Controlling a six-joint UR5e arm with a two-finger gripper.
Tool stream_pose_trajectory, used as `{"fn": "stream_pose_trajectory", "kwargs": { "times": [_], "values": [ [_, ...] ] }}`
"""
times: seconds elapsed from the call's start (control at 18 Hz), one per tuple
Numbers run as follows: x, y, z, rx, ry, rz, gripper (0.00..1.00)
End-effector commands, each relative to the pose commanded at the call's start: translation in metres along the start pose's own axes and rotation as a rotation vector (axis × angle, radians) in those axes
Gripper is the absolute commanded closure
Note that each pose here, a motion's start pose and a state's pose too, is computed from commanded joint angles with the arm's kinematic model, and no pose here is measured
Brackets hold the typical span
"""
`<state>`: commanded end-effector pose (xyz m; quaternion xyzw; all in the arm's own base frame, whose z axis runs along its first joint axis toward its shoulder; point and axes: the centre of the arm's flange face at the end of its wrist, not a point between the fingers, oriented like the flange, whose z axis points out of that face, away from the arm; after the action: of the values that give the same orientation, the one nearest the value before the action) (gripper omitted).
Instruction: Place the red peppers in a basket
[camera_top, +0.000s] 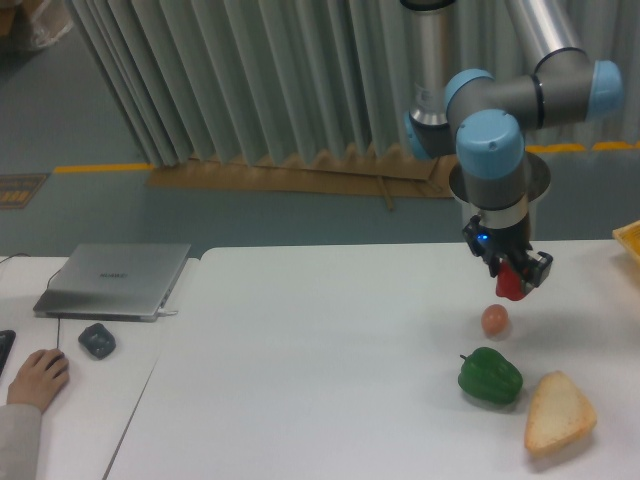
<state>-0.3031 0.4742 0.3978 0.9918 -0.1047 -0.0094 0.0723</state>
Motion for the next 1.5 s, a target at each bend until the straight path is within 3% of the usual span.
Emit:
{"fn": "stream_pose_trajectory", "kwargs": {
  "times": [0.33,0.61,1.5],
  "values": [
    [-0.042,0.044,0.005,0.006,0.014,0.134,0.59],
    [-0.070,0.079,0.008,0.027,0.026,0.185,0.59],
    [-0.114,0.168,0.006,0.044,0.046,0.409,0.58]
  ]
}}
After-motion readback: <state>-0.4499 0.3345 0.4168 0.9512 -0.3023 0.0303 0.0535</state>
